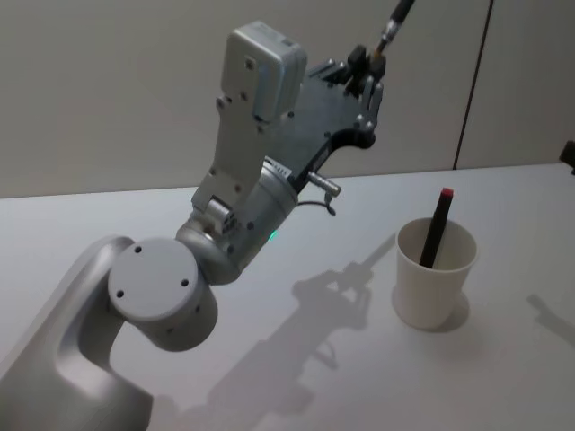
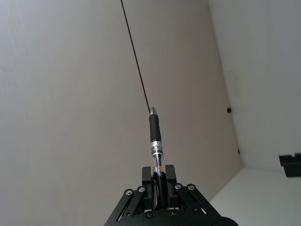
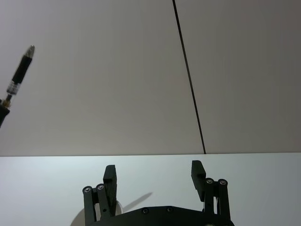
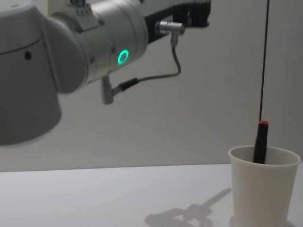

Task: Place the pen into the pen holder.

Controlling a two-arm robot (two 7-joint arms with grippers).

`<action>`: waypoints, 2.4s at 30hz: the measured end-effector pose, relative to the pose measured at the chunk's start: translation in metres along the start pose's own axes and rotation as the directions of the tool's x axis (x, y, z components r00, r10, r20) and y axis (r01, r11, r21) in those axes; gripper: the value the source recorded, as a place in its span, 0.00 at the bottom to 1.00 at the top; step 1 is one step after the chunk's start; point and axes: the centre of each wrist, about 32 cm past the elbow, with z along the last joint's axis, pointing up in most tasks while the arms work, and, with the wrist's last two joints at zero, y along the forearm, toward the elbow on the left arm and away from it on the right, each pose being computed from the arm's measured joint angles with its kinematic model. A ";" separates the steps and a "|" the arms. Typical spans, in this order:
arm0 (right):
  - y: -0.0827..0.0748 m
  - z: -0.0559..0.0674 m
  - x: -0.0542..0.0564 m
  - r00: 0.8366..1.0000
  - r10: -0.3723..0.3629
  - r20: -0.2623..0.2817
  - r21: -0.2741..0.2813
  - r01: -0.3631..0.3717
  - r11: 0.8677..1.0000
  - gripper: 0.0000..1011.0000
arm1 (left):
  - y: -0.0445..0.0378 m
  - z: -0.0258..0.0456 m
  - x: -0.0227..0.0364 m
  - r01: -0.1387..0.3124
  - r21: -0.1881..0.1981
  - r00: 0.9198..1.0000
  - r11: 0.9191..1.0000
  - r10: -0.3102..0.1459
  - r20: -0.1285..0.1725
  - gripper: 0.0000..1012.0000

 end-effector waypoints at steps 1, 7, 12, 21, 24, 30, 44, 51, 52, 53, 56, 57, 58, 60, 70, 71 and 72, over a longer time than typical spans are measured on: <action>0.000 0.000 0.000 1.000 0.000 0.000 0.000 0.000 1.000 0.99 | 0.0011 0.0001 0.0000 0.002 0.010 1.000 1.000 -0.002 -0.002 0.17; 0.002 0.000 -0.001 1.000 0.011 -0.014 0.005 -0.011 1.000 0.99 | 0.0115 0.0000 0.0006 0.018 0.099 1.000 0.995 -0.016 -0.017 0.17; 0.007 0.001 -0.005 0.997 0.049 -0.053 0.015 -0.048 0.999 0.99 | 0.0180 0.0001 0.0009 0.030 0.151 0.999 0.988 -0.026 -0.026 0.17; 0.016 0.006 -0.014 0.982 0.131 -0.135 0.043 -0.127 0.991 0.99 | 0.0238 0.0000 0.0011 0.041 0.197 0.999 0.980 -0.034 -0.035 0.17; 0.020 0.008 -0.018 0.972 0.165 -0.170 0.056 -0.157 0.986 0.99 | 0.0251 0.0000 0.0011 0.043 0.207 0.999 0.977 -0.036 -0.037 0.17; 0.028 0.014 -0.027 0.937 0.244 -0.249 0.095 -0.227 0.969 0.99 | 0.0265 -0.0002 0.0009 0.045 0.216 0.998 0.975 -0.037 -0.040 0.17; 0.048 0.026 -0.047 0.823 0.404 -0.398 0.193 -0.356 0.915 0.99 | 0.0268 -0.0116 -0.0043 0.001 0.110 0.996 0.994 0.009 -0.089 0.17; 0.054 0.030 -0.055 0.778 0.451 -0.437 0.223 -0.392 0.893 0.99 | 0.0251 -0.0207 -0.0087 -0.033 0.029 0.992 0.999 0.036 -0.124 0.17; 0.055 0.030 -0.055 0.775 0.455 -0.440 0.225 -0.395 0.891 0.99 | 0.0249 -0.0215 -0.0091 -0.036 0.022 0.991 0.999 0.039 -0.128 0.17; 0.055 0.031 -0.056 0.771 0.458 -0.442 0.228 -0.398 0.889 0.99 | 0.0247 -0.0222 -0.0095 -0.039 0.015 0.991 0.999 0.041 -0.131 0.17; 0.057 0.032 -0.058 0.755 0.473 -0.454 0.238 -0.409 0.881 0.99 | 0.0239 -0.0256 -0.0112 -0.053 -0.012 0.988 0.998 0.051 -0.143 0.17; 0.057 0.032 -0.059 0.752 0.475 -0.456 0.239 -0.411 0.880 0.99 | 0.0239 -0.0256 -0.0112 -0.053 -0.012 0.988 0.998 0.051 -0.143 0.17; 0.058 0.033 -0.059 0.750 0.478 -0.457 0.241 -0.413 0.878 0.99 | 0.0236 -0.0267 -0.0118 -0.058 -0.021 0.988 0.998 0.054 -0.147 0.17; 0.059 0.033 -0.060 0.744 0.484 -0.461 0.245 -0.417 0.875 0.99 | 0.0233 -0.0280 -0.0125 -0.064 -0.032 0.987 0.997 0.058 -0.153 0.17; 0.059 0.037 -0.056 0.754 0.476 -0.453 0.241 -0.411 0.879 0.99 | 0.0224 -0.0315 -0.0143 -0.082 -0.063 0.983 0.995 0.070 -0.167 0.17; 0.059 0.038 -0.055 0.757 0.473 -0.450 0.239 -0.409 0.881 0.99 | 0.0224 -0.0318 -0.0145 -0.082 -0.064 0.983 0.995 0.071 -0.168 0.17; 0.059 0.038 -0.055 0.760 0.471 -0.447 0.237 -0.407 0.882 0.99 | 0.0224 -0.0319 -0.0146 -0.083 -0.065 0.983 0.994 0.071 -0.168 0.17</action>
